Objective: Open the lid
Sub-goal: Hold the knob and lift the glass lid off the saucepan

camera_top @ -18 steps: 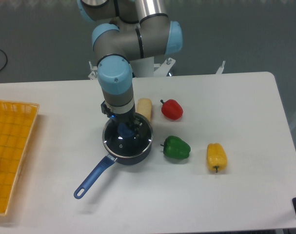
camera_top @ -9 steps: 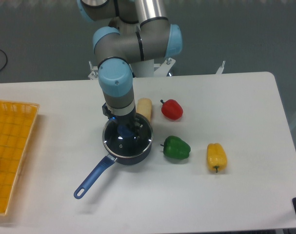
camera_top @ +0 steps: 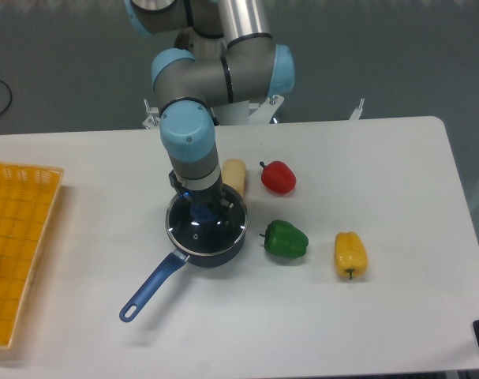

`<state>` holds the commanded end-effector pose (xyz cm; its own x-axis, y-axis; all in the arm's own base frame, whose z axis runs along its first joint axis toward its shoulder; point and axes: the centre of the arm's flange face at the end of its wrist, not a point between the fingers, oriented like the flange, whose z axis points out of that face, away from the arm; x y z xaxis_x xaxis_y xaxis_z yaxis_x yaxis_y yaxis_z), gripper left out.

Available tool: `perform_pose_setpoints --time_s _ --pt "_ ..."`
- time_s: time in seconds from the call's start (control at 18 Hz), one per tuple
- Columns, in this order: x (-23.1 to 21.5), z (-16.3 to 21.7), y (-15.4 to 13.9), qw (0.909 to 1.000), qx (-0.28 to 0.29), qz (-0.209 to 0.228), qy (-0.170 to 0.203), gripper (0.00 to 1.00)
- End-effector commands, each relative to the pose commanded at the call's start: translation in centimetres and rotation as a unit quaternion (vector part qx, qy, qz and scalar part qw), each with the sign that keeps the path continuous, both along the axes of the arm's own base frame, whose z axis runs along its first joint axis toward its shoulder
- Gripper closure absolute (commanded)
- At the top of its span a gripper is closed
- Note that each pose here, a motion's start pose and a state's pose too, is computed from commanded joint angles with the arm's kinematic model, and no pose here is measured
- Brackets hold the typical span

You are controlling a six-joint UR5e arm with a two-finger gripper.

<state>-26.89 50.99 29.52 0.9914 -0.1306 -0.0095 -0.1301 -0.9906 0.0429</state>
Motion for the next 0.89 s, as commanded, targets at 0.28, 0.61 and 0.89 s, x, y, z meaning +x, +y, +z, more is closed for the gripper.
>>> perform_pose_setpoints --time_s 0.28,0.61,0.89 --pt "0.04 -0.07 -0.02 1.0 0.0 0.0 -0.001 0.04" --pt "0.43 -0.43 0.01 1.0 -0.004 -0.003 -0.002 0.07" --pt "0.35 -0.7 0.1 1.0 -0.006 -0.003 -0.004 0.12"
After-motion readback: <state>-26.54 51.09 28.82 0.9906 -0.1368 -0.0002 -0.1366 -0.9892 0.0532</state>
